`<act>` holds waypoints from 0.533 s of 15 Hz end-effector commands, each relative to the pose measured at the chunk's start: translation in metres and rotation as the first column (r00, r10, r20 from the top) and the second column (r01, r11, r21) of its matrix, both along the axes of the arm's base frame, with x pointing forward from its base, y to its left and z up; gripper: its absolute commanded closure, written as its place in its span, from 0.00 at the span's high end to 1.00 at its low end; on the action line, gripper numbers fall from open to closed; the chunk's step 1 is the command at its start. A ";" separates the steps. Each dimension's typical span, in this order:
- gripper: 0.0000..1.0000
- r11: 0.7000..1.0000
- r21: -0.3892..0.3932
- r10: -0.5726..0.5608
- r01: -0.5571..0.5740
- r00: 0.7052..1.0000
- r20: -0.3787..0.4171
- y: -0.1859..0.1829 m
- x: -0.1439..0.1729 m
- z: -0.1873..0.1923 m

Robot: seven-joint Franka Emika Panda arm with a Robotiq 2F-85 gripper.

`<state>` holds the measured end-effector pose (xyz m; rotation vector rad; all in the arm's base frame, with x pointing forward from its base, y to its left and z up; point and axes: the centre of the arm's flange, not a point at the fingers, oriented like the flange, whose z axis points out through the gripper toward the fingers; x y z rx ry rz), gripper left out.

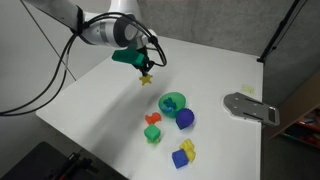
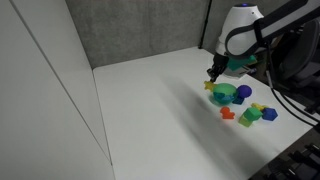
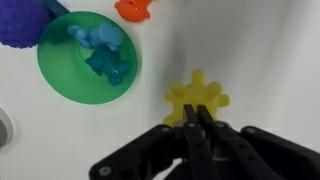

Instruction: Put the green block on top of the yellow block, move the green bowl to the right, pick up the yellow toy on the left and put it in the green bowl

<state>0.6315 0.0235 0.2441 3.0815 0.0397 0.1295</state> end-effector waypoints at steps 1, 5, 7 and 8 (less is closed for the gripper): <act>0.03 0.998 -0.045 -0.045 0.046 0.999 0.030 -0.035 -0.013 0.015; 0.03 0.987 -0.103 -0.116 0.121 0.992 0.056 -0.075 0.003 0.008; 0.03 0.981 -0.117 -0.152 0.158 0.987 0.054 -0.091 0.005 0.002; 0.03 0.978 -0.121 -0.168 0.173 0.985 0.051 -0.097 0.005 -0.002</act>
